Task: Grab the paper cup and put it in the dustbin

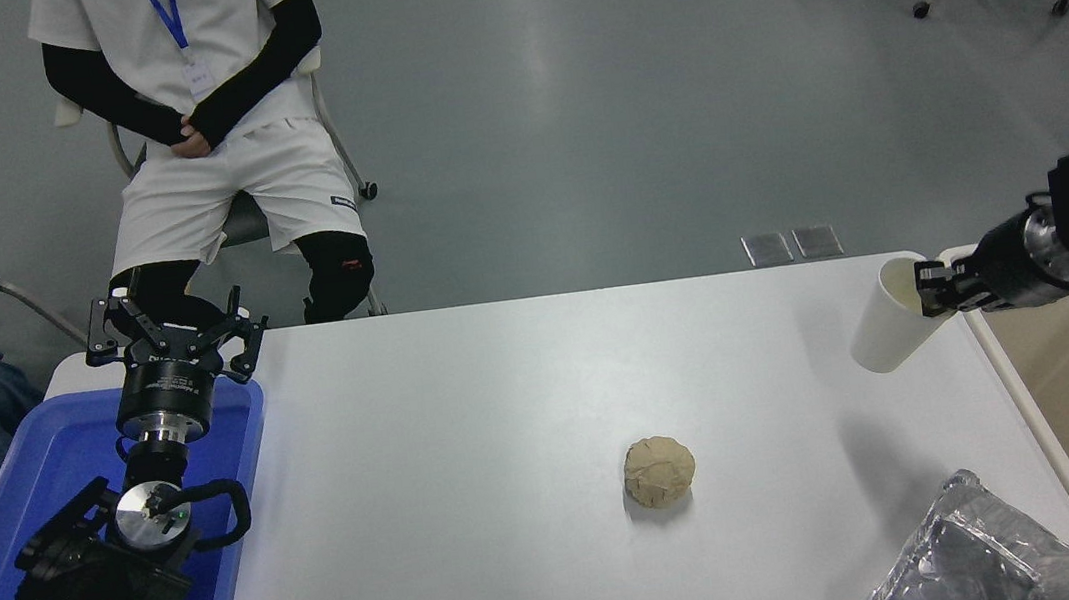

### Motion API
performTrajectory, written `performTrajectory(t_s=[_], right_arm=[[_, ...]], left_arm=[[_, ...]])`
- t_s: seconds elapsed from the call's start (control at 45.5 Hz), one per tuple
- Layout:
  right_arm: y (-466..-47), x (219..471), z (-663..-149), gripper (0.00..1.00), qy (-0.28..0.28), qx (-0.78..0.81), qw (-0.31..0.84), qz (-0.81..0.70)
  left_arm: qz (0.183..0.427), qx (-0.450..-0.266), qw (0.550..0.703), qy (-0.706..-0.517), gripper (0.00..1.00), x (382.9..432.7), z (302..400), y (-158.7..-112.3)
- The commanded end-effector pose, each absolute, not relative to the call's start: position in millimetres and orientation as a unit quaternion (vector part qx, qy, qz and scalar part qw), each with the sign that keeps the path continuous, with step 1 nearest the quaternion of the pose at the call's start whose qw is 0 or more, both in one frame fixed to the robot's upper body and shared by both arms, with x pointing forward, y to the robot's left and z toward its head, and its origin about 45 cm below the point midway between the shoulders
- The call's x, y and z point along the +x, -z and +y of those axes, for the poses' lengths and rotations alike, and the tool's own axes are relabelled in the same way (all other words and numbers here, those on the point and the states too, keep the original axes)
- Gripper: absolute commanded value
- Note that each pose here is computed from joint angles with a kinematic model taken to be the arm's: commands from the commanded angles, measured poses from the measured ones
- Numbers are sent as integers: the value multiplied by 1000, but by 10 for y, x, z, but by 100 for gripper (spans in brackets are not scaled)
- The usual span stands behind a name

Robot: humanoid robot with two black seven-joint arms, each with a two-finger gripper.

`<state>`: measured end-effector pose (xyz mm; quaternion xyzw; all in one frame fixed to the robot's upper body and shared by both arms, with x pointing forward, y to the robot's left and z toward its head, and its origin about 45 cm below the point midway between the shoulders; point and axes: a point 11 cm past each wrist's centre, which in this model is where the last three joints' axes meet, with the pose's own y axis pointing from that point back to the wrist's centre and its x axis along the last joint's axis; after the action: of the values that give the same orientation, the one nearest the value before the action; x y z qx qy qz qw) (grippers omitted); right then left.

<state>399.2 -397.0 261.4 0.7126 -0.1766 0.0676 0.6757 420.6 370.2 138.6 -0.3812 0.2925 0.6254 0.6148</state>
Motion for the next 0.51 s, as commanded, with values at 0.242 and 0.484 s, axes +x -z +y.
performTrajectory(t_s=[0.242,0.484], right_arm=[[-3830,3943,-3757,0,-102,683,714,-112],[-4413,4014,-3657,0,-151,670,712,-144]], left_arm=[[293,-381,615,-625,99,4206,3701,-1385],[293,-381,615,-625,99,4206,3701,-1385]])
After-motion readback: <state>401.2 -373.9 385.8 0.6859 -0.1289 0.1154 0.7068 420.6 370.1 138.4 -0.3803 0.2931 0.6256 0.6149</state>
